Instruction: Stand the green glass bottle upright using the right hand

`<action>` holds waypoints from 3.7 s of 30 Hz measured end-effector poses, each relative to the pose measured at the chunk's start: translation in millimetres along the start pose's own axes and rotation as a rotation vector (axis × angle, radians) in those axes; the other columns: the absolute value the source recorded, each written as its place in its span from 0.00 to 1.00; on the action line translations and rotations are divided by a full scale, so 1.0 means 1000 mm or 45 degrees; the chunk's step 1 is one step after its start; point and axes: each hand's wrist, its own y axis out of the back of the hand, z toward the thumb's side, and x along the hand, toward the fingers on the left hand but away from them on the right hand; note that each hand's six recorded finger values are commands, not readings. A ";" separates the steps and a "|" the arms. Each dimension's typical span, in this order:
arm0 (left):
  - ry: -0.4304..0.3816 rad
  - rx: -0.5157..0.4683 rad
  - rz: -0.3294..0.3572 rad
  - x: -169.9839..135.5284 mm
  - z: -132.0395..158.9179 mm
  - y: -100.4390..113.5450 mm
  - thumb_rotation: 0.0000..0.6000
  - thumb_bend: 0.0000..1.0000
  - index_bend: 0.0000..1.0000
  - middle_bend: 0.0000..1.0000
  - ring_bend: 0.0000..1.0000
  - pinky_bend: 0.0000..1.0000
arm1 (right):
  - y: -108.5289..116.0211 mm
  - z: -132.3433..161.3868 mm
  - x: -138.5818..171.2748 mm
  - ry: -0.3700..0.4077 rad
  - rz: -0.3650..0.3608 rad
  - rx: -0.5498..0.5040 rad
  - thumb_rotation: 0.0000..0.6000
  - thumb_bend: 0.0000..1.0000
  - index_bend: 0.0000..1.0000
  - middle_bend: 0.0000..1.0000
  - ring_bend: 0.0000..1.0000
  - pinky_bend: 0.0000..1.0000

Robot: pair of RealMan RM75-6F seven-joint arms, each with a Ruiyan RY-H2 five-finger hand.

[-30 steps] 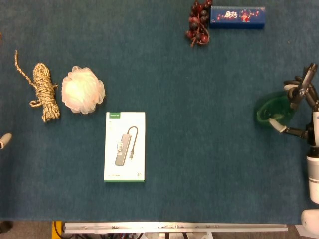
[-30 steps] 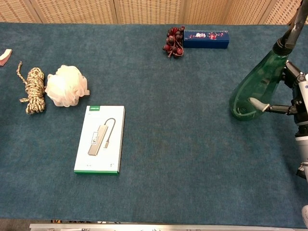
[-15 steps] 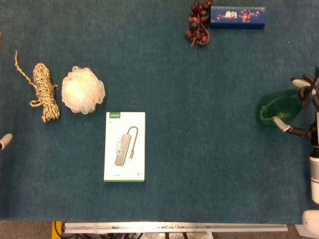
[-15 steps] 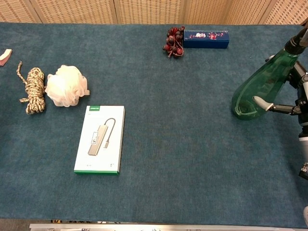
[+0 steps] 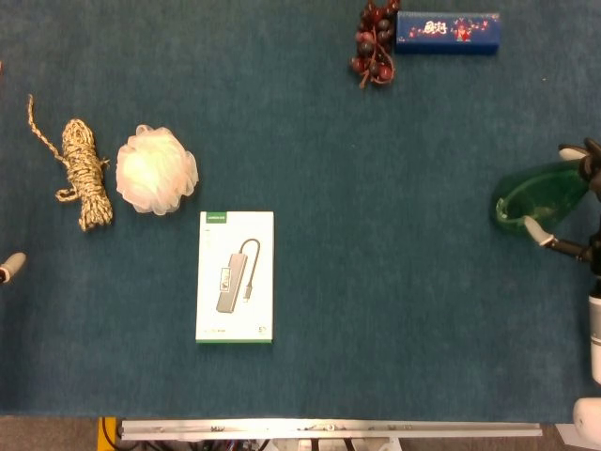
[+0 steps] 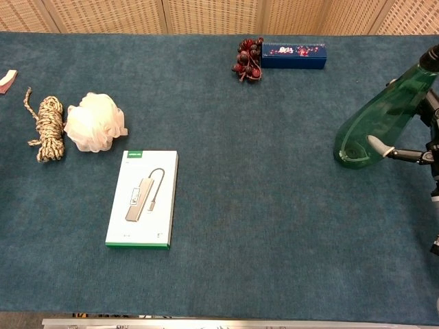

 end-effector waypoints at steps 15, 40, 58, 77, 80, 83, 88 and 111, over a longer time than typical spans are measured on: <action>-0.006 -0.003 0.001 0.000 0.000 0.000 1.00 0.00 0.00 0.00 0.00 0.00 | 0.006 -0.001 0.001 -0.009 -0.012 0.077 1.00 0.08 0.21 0.18 0.03 0.17; -0.007 -0.001 0.000 -0.001 0.000 0.000 1.00 0.00 0.00 0.00 0.00 0.00 | 0.014 -0.003 0.006 -0.062 -0.011 0.189 1.00 0.00 0.00 0.01 0.00 0.11; -0.007 0.004 0.000 -0.001 0.000 0.000 1.00 0.00 0.00 0.00 0.00 0.00 | 0.056 0.032 0.019 -0.042 -0.170 0.232 1.00 0.00 0.00 0.02 0.00 0.11; -0.005 0.003 0.000 -0.001 0.000 0.000 1.00 0.00 0.00 0.00 0.00 0.00 | 0.117 0.078 0.029 -0.015 -0.324 0.607 1.00 0.10 0.00 0.12 0.00 0.12; -0.006 0.001 0.000 -0.001 0.000 0.000 1.00 0.00 0.00 0.00 0.00 0.00 | 0.125 0.090 0.032 -0.010 -0.319 0.709 1.00 0.10 0.00 0.14 0.00 0.12; -0.005 0.000 0.000 -0.001 0.000 0.000 1.00 0.00 0.00 0.00 0.00 0.00 | 0.132 0.102 0.034 -0.003 -0.314 0.805 1.00 0.10 0.01 0.15 0.00 0.12; 0.002 0.005 0.000 -0.001 -0.001 -0.001 1.00 0.00 0.00 0.00 0.00 0.00 | 0.144 0.120 0.036 -0.002 -0.299 0.928 1.00 0.11 0.07 0.19 0.01 0.15; 0.082 0.052 -0.002 -0.001 -0.005 0.000 1.00 0.00 0.00 0.00 0.00 0.00 | 0.179 0.134 0.048 -0.350 0.004 1.424 1.00 0.14 0.25 0.21 0.01 0.15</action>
